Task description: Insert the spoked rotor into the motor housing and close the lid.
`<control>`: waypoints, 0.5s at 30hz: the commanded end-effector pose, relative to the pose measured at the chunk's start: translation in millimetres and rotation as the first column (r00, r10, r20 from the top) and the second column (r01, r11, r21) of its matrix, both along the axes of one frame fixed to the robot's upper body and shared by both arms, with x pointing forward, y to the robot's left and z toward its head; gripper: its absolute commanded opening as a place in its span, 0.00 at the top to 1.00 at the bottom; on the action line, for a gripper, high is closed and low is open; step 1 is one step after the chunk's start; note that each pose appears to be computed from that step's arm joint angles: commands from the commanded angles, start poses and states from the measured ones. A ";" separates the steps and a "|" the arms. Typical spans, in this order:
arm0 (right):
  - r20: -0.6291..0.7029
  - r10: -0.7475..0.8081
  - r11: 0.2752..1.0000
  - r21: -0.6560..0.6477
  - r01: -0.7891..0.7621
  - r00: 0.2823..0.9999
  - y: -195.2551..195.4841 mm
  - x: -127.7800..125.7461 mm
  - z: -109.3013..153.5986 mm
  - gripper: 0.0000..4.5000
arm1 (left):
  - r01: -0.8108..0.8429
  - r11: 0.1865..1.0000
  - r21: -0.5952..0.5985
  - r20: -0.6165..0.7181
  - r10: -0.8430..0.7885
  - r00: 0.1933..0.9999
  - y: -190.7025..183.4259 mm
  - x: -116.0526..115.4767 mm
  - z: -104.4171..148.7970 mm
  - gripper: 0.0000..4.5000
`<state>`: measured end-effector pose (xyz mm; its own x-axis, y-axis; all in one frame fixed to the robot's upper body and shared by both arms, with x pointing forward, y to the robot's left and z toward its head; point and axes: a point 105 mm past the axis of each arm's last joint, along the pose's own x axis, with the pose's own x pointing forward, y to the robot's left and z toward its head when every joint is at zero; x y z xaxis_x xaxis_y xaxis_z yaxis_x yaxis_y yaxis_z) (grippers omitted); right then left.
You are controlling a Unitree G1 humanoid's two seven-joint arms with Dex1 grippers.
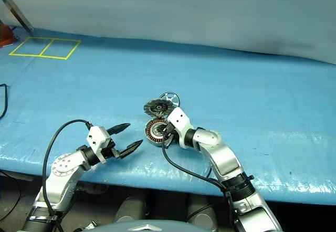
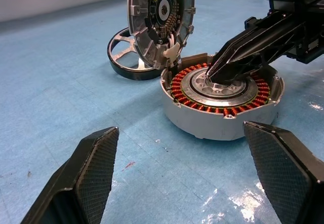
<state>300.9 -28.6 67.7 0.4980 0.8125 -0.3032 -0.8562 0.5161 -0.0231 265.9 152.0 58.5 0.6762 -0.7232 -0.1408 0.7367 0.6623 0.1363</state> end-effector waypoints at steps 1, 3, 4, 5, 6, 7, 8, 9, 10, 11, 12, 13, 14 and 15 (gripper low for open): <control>0.059 0.030 0.998 -0.054 -0.027 0.998 3.9 1.2 2.6 0.99 | -0.014 1.000 0.006 0.025 0.014 1.000 2.2 0.8 2.4 0.05; 0.069 0.048 0.996 -0.075 -0.042 0.996 4.8 -0.6 1.9 0.99 | -0.017 1.000 0.006 0.025 0.017 1.000 2.9 0.5 2.4 0.05; 0.076 0.055 0.995 -0.090 -0.048 0.996 4.9 -1.2 1.5 0.99 | -0.019 1.000 0.007 0.025 0.019 1.000 3.3 0.5 2.3 0.05; 0.082 0.069 0.992 -0.115 -0.059 0.994 5.0 -2.8 -0.4 0.99 | -0.022 1.000 0.007 0.024 0.022 0.999 3.8 0.3 2.1 0.05; 0.086 0.078 0.989 -0.132 -0.066 0.993 5.1 -4.0 -1.9 0.99 | -0.025 1.000 0.007 0.024 0.024 0.999 4.0 0.2 1.9 0.05; 0.087 0.084 0.987 -0.142 -0.071 0.993 5.3 -5.0 -3.0 0.99 | -0.026 1.000 0.007 0.023 0.026 0.999 4.2 0.2 1.8 0.05; 0.087 0.096 0.985 -0.153 -0.082 0.992 6.2 -6.9 -4.5 0.99 | -0.029 1.000 0.007 0.024 0.029 0.999 4.7 0.2 1.8 0.05; 0.086 0.102 0.982 -0.165 -0.087 0.991 6.4 -8.2 -6.4 0.99 | -0.031 1.000 0.007 0.024 0.031 0.999 4.9 0.1 1.8 0.05; 0.085 0.105 0.981 -0.174 -0.089 0.991 6.4 -9.0 -7.7 0.99 | -0.032 0.999 0.007 0.024 0.032 0.999 5.1 0.1 1.7 0.05; 0.085 0.106 0.980 -0.180 -0.090 0.991 6.3 -9.4 -8.6 0.99 | -0.033 0.999 0.007 0.023 0.033 0.999 5.2 0.0 1.7 0.05; 0.087 0.107 0.978 -0.187 -0.090 0.990 5.4 -9.8 -9.5 0.99 | -0.035 0.999 0.007 0.023 0.035 0.999 5.3 0.1 1.5 0.05; 0.088 0.109 0.978 -0.191 -0.090 0.990 4.8 -10.1 -10.0 0.99 | -0.036 0.999 0.007 0.022 0.036 0.999 5.3 0.1 1.4 0.05; 0.088 0.101 0.980 -0.181 -0.084 0.991 3.9 -10.0 -8.7 0.99 | -0.039 0.999 0.007 0.022 0.039 0.999 5.8 0.2 1.3 0.05; 0.089 0.097 0.981 -0.177 -0.080 0.991 2.8 -9.9 -7.7 0.99 | -0.040 0.999 0.007 0.021 0.040 0.999 6.1 0.1 1.2 0.05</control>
<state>298.3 -25.6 68.5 0.4884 0.7916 -0.3672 -0.8726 0.4408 -0.2103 264.4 154.9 54.8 0.6939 -0.7047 -0.1483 0.7200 0.6818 0.1292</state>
